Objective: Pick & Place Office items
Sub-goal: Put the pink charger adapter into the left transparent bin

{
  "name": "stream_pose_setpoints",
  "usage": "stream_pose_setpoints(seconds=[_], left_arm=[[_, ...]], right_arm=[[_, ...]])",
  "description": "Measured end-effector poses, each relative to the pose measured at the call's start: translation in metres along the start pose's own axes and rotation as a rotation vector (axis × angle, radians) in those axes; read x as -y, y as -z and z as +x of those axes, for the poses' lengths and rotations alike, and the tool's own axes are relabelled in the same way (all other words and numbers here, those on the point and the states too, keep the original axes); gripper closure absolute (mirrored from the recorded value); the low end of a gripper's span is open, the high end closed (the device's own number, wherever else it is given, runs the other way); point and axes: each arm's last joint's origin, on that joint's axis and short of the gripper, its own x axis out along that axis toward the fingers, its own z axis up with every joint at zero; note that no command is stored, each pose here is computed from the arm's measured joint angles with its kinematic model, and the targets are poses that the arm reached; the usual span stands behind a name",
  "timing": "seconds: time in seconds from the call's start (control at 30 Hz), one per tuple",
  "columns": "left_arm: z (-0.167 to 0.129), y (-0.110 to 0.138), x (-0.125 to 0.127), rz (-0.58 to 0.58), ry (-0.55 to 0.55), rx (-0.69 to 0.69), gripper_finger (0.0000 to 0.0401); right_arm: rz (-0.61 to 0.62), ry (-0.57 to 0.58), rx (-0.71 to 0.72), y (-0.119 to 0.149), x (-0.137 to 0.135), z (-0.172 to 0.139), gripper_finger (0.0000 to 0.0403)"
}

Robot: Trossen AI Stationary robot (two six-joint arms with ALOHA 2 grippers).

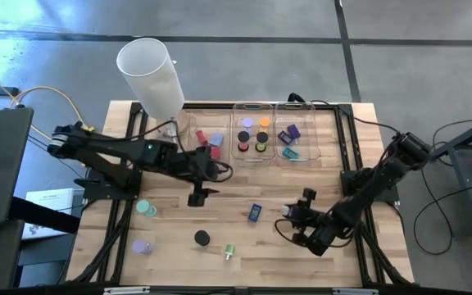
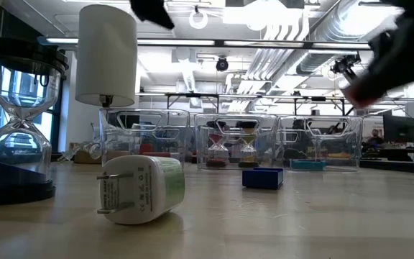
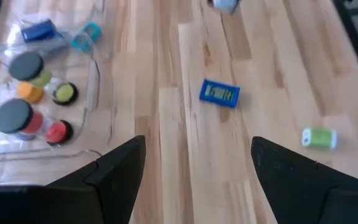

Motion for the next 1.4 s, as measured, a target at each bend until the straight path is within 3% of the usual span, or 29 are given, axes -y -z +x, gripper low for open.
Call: stream_pose_setpoints(seconds=[0.1, 0.17, 0.37, 0.43, 0.67, 0.97, 1.23, 1.4], left_arm=[[0.013, 0.010, 0.001, -0.018, 0.002, 0.013, 0.0116], [0.021, 0.008, 0.003, -0.100, 0.028, 0.119, 0.0116], [0.035, 0.003, 0.015, -0.094, 0.390, 0.490, 0.0116], [0.035, 0.003, 0.016, -0.111, 0.448, 0.604, 0.0116], [0.045, 0.021, 0.014, -0.222, 0.441, 0.826, 0.0116], [0.079, 0.029, 0.016, -0.288, 0.500, 0.951, 0.0116], [0.099, 0.035, 0.014, -0.291, 0.488, 0.952, 0.0116], [0.100, 0.035, 0.015, -0.202, 0.491, 0.955, 0.0116]], right_arm=[[0.030, 0.027, 0.085, -0.013, 0.011, -0.009, 0.0286], [0.050, 0.041, 0.156, -0.023, 0.016, -0.016, 0.0286], [-0.022, -0.005, 0.348, -0.055, 0.013, -0.026, 0.0286], [-0.063, -0.029, 0.421, -0.067, 0.010, -0.028, 0.0286], [-0.181, -0.136, 0.601, -0.095, 0.010, -0.025, 0.0286], [-0.211, -0.321, 0.773, -0.118, 0.023, -0.017, 0.0286], [-0.226, -0.328, 0.766, -0.120, 0.027, -0.012, 0.0286], [-0.241, -0.347, 0.726, -0.116, 0.026, -0.009, 0.0286]])
